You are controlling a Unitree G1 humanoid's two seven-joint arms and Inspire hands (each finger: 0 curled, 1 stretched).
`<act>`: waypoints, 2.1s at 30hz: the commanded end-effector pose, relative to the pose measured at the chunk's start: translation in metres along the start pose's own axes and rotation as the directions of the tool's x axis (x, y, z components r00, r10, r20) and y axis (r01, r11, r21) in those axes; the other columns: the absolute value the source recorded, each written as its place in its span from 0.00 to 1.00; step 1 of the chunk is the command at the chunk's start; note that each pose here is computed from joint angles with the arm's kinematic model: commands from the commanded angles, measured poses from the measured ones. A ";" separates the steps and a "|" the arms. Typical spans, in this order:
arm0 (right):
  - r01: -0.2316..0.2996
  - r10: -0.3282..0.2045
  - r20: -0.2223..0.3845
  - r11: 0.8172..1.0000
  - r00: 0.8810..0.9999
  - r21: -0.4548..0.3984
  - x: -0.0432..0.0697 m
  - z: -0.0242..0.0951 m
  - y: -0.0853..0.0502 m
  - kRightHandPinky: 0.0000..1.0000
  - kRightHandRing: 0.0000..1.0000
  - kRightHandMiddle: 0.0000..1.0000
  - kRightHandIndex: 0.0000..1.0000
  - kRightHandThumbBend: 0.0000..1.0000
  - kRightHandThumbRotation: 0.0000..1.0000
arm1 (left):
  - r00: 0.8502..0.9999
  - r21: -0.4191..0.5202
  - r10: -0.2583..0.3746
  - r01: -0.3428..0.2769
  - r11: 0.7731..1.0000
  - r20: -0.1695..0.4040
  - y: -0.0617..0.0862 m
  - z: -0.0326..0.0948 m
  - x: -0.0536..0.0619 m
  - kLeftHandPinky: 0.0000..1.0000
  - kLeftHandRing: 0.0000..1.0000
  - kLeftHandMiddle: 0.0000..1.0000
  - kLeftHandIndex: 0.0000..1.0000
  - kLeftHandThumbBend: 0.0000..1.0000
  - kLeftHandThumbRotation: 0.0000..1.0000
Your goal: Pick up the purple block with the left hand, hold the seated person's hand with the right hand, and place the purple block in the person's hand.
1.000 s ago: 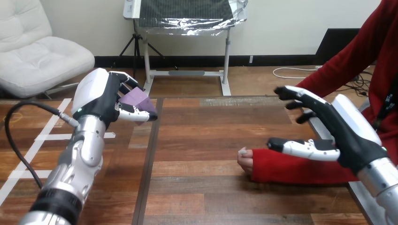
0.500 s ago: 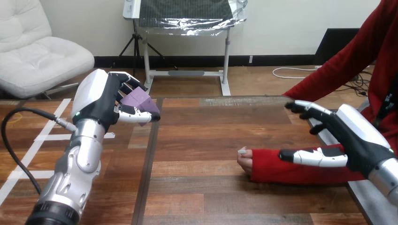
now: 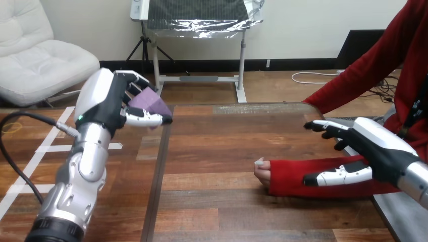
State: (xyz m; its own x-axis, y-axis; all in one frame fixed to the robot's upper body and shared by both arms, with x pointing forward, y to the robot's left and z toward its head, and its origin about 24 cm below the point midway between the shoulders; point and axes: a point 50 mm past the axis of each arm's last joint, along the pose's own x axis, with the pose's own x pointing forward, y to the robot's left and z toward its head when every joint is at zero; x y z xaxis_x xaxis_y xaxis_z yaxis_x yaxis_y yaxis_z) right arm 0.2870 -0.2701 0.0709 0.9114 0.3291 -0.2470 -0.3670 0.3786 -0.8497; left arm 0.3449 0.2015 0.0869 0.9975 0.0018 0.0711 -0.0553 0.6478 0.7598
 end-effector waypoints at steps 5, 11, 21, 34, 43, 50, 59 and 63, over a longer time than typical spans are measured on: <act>0.030 -0.028 0.026 0.996 0.999 -0.080 0.014 0.008 -0.026 0.75 0.85 0.89 0.88 1.00 0.45 | 0.993 -0.004 0.080 -0.080 0.997 0.085 0.027 0.020 0.007 0.27 0.32 0.39 0.42 0.73 0.00; 0.016 -0.015 0.016 0.996 1.000 -0.088 0.017 0.006 -0.024 0.75 0.85 0.88 0.88 1.00 0.37 | 0.994 -0.013 0.077 -0.077 0.997 0.083 0.026 0.020 0.007 0.25 0.30 0.38 0.42 0.73 0.00; -0.013 0.015 0.010 0.993 1.000 -0.117 0.024 0.004 -0.016 0.78 0.86 0.88 0.87 1.00 0.35 | 0.994 -0.014 0.066 -0.065 0.998 0.083 0.025 0.018 0.008 0.26 0.31 0.38 0.42 0.73 0.00; -0.055 0.054 -0.013 0.990 0.998 -0.132 0.034 0.005 -0.005 0.77 0.85 0.86 0.86 1.00 0.29 | 0.996 -0.037 0.053 -0.050 0.998 0.071 0.023 0.017 0.008 0.27 0.32 0.39 0.42 0.71 0.00; -0.096 0.091 -0.040 0.981 0.995 -0.171 0.040 0.006 0.005 0.72 0.83 0.84 0.83 1.00 0.24 | 0.997 -0.046 0.049 -0.046 0.998 0.065 0.022 0.016 0.007 0.25 0.30 0.37 0.42 0.72 0.00; -0.103 0.097 -0.039 0.976 0.994 -0.191 0.045 0.008 0.012 0.66 0.77 0.79 0.80 1.00 0.23 | 0.996 -0.048 0.049 -0.045 0.998 0.069 0.021 0.016 0.007 0.24 0.30 0.37 0.42 0.72 0.00; -0.113 0.107 -0.045 0.973 0.993 -0.199 0.049 0.008 0.022 0.60 0.71 0.74 0.76 1.00 0.26 | 0.997 -0.041 0.047 -0.045 0.998 0.063 0.021 0.016 0.007 0.23 0.29 0.37 0.42 0.72 0.00; -0.129 0.123 -0.044 0.970 0.991 -0.207 0.050 0.008 0.026 0.60 0.71 0.74 0.75 0.98 0.28 | 0.997 -0.043 0.047 -0.045 0.998 0.060 0.021 0.015 0.007 0.24 0.30 0.38 0.42 0.72 0.00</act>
State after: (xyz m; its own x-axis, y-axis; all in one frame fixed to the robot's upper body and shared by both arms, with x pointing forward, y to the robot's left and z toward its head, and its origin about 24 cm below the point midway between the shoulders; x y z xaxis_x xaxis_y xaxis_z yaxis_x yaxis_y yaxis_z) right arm 0.3051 -0.2530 0.0272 0.8570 0.2940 -0.4232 -0.4801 0.1573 -0.8630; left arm 0.3453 0.2007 0.0938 0.9969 -0.0187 0.0768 -0.0437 0.6789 0.7329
